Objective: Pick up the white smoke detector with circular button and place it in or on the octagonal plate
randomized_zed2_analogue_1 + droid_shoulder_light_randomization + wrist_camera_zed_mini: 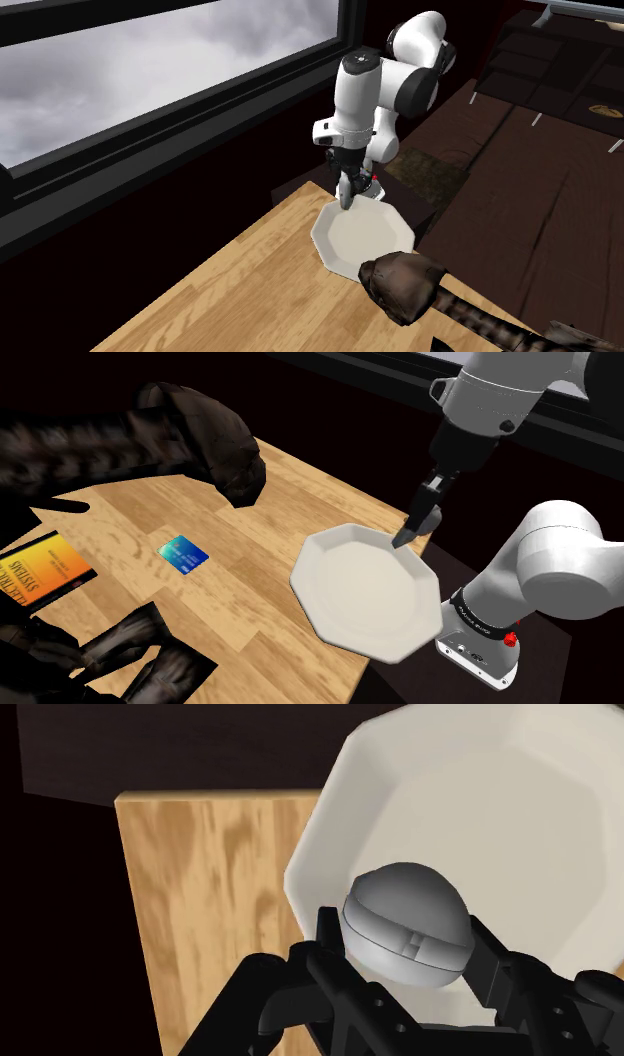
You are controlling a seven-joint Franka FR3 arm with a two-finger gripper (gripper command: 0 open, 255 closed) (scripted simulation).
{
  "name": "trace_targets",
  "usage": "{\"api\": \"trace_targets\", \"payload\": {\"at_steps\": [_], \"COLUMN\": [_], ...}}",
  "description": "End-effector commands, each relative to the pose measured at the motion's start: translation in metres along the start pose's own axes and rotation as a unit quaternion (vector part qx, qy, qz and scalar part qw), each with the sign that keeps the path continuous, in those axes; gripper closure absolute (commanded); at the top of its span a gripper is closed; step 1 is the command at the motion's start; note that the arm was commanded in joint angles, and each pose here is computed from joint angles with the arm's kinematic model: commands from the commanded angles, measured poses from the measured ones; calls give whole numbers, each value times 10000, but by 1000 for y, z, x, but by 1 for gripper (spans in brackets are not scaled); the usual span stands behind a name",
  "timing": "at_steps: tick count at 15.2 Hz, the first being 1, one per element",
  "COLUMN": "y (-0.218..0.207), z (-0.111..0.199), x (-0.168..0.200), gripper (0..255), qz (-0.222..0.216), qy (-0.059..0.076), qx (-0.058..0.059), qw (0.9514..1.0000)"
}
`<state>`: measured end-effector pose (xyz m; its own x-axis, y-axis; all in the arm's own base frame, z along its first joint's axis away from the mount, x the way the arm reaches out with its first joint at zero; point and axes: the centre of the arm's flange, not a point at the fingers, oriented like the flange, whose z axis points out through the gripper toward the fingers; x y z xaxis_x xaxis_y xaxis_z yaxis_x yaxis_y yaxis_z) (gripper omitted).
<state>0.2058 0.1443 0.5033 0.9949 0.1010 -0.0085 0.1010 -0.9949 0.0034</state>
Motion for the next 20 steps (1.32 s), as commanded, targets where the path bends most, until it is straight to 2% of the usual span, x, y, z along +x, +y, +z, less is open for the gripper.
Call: {"api": "trace_targets", "payload": {"at_steps": [1, 5, 20], "y": [-27, -89, -89], "z": [0, -3, 76], "x": [4, 13, 13], "gripper": [255, 255, 255], "qz": [1, 1, 1], "qy": [0, 0, 0], "qx": [7, 7, 7], "qw": [10000, 10000, 10000]}}
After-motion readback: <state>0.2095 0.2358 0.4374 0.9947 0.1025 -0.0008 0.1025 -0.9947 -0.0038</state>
